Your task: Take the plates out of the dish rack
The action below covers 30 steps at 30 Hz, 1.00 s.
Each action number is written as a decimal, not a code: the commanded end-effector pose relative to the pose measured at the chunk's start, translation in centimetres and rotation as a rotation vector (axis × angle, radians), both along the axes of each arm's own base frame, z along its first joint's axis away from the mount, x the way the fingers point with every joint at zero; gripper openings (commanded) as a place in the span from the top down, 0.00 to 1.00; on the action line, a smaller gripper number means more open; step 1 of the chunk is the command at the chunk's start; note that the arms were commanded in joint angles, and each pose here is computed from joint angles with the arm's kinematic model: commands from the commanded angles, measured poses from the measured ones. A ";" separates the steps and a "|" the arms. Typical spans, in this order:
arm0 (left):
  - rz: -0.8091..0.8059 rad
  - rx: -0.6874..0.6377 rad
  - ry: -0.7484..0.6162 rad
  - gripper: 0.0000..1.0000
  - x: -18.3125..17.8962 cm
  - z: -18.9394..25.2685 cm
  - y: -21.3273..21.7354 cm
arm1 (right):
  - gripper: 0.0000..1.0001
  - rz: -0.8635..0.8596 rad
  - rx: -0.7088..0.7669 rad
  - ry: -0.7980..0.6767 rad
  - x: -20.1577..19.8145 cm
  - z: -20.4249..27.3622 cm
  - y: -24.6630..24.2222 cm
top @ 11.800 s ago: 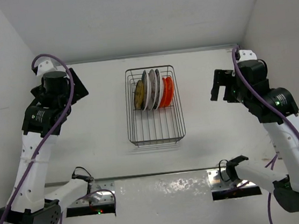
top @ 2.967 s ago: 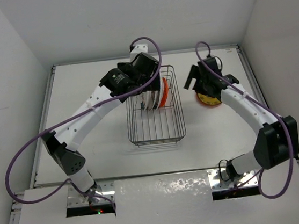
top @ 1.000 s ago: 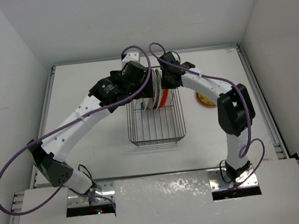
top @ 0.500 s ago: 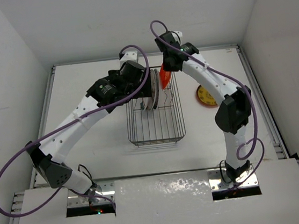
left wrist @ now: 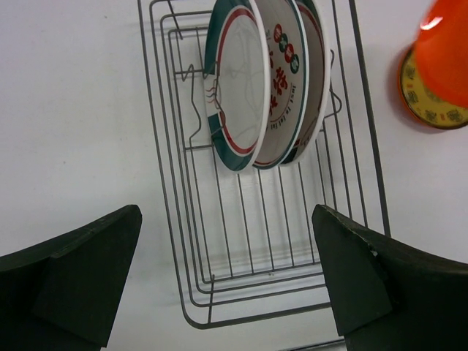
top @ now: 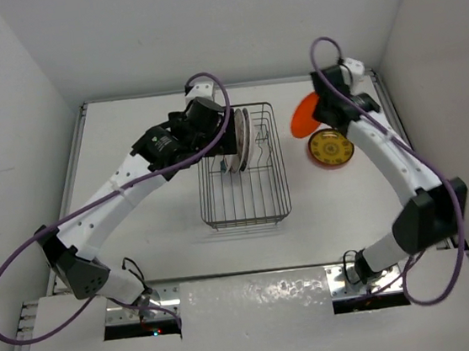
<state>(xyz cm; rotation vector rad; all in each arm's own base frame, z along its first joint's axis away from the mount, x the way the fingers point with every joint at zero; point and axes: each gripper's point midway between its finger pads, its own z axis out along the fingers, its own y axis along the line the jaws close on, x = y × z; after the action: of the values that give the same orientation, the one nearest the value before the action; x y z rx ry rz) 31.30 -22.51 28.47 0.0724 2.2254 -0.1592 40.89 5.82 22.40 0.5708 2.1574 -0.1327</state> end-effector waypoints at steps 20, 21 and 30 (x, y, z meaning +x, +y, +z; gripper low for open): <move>-0.152 -0.048 0.003 0.00 -1.6 0.1 -0.9 | 0.92 -0.485 0.254 -0.315 -2.7 -12.9 -11.9; -0.147 -0.043 0.004 0.00 -1.6 0.0 -0.7 | 0.86 -0.487 0.256 -0.292 -2.7 -13.6 -11.8; -0.096 -0.015 -0.003 0.00 -0.2 0.1 -0.7 | 0.51 -0.362 0.302 -0.089 -1.5 -17.1 -9.0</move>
<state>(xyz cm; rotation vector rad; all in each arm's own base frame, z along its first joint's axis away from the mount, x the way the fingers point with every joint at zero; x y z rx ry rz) 29.72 -23.49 26.65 0.2240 2.2719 -0.2343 37.26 -4.35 3.74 1.1601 1.9665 -0.0675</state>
